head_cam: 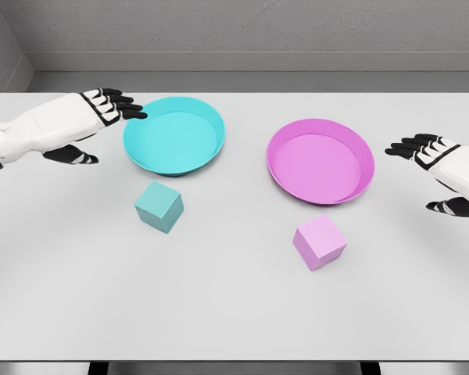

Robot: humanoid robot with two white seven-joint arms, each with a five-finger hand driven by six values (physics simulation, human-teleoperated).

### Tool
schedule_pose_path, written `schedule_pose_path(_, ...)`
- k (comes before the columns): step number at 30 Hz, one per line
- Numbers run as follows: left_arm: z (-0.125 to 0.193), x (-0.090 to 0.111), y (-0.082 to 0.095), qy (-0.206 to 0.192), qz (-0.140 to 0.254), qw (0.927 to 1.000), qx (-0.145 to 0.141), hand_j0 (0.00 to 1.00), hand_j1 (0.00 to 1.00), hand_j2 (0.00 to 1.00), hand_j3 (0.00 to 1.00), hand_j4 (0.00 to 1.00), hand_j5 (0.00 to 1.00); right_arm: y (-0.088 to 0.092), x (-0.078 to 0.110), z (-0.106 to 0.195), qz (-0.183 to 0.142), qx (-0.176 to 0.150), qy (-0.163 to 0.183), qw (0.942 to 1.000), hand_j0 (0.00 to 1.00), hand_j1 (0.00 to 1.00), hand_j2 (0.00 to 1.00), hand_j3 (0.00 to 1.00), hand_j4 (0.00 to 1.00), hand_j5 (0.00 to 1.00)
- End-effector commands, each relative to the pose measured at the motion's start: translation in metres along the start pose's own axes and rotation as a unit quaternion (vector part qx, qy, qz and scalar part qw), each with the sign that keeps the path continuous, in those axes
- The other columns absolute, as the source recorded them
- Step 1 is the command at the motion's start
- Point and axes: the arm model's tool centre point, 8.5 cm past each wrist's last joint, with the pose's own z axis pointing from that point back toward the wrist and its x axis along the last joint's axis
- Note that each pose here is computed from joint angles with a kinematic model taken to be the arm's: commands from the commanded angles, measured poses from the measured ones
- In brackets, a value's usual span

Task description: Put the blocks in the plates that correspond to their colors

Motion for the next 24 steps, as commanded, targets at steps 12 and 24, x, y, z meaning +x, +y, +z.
schedule_pose_path(12, -0.015, 0.024, -0.026, -0.038, -0.014, 0.9947, -0.094, 1.0, 1.0, 1.0, 1.0, 1.0, 1.0, 0.002, 0.012, -0.006, 0.003, 0.049, -0.057, 0.9972, 1.0, 1.0, 1.0, 1.0, 1.0, 1.0)
schedule_pose_path(24, -0.061, 0.067, -0.057, -0.1, -0.043, 0.9856, -0.129, 1.0, 1.0, 1.0, 1.0, 1.0, 1.0, 0.024, 0.046, -0.057, 0.025, 0.182, -0.146, 0.972, 1.0, 1.0, 1.0, 1.0, 1.0, 1.0)
